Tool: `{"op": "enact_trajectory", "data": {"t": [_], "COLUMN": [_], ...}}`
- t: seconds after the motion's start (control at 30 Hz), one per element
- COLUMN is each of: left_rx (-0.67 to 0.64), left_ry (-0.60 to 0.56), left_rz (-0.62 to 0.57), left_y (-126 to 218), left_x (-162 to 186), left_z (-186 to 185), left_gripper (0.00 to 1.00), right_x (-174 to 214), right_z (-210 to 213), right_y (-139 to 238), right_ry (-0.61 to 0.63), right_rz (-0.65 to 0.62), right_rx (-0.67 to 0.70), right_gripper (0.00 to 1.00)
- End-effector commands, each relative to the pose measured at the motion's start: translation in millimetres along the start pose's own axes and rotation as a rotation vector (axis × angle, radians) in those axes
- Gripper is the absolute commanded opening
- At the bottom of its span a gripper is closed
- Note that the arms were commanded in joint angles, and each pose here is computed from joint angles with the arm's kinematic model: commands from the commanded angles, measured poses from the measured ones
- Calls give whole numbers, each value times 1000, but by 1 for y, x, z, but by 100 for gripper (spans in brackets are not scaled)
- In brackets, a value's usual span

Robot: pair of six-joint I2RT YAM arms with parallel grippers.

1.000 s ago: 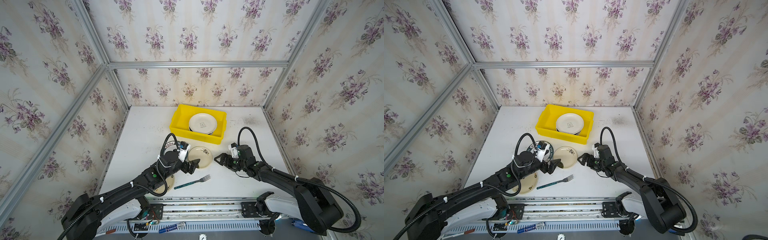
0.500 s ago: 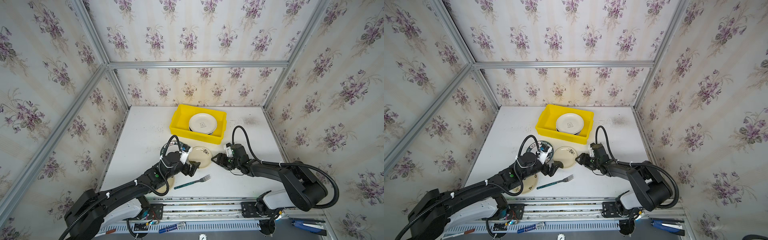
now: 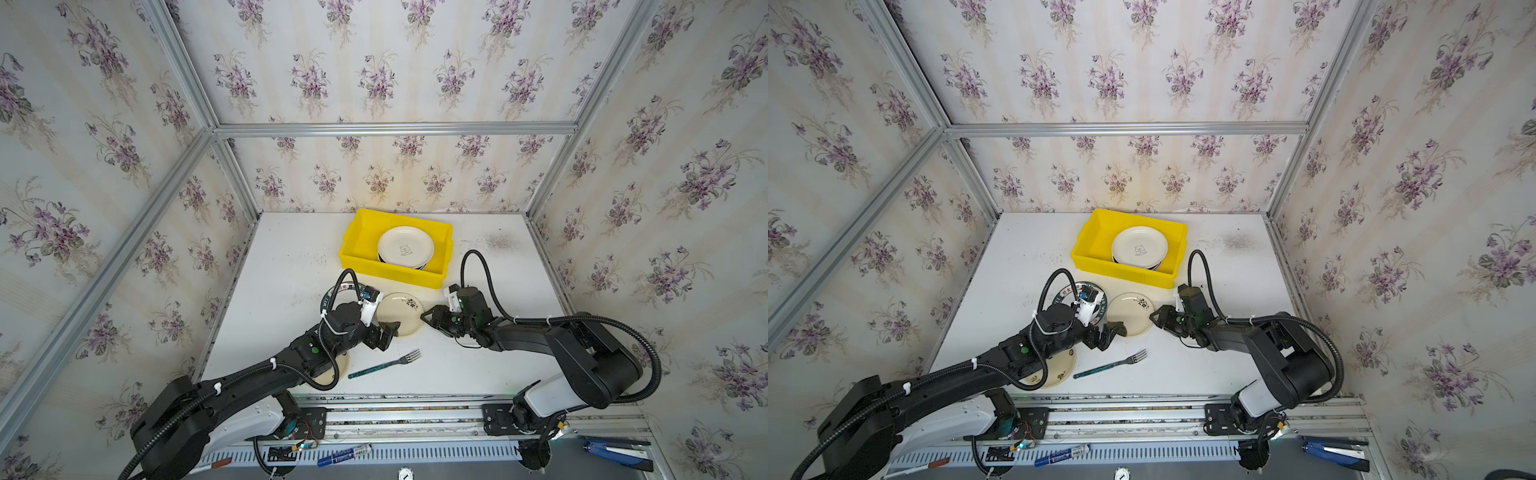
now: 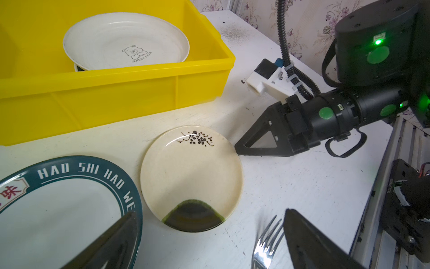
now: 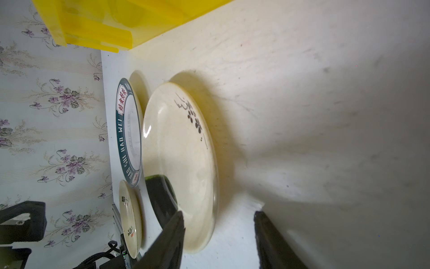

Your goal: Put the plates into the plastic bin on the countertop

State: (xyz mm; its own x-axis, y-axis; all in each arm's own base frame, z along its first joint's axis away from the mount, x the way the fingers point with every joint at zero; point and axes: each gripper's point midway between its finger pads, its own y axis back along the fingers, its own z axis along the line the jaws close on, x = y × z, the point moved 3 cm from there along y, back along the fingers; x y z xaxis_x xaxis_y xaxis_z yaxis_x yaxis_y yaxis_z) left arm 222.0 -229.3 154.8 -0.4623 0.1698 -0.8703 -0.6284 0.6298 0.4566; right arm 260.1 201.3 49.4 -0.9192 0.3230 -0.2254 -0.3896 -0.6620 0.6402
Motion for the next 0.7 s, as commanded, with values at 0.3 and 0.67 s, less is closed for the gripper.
{"op": "enact_trajectory", "data": {"t": [0.3, 0.67], "left_rx": [-26, -26], "left_ry": [26, 32], "left_rz": [-20, 0], "left_y": [1, -4], "left_x": [-7, -4], "left_z": [3, 3], "left_gripper": [100, 100], "right_x": [-5, -6], "right_z": [9, 5], "right_y": [-13, -22], "right_ry": [16, -1], "right_rz": [3, 8], "right_rx": [-7, -1], "right_gripper": [48, 40]}}
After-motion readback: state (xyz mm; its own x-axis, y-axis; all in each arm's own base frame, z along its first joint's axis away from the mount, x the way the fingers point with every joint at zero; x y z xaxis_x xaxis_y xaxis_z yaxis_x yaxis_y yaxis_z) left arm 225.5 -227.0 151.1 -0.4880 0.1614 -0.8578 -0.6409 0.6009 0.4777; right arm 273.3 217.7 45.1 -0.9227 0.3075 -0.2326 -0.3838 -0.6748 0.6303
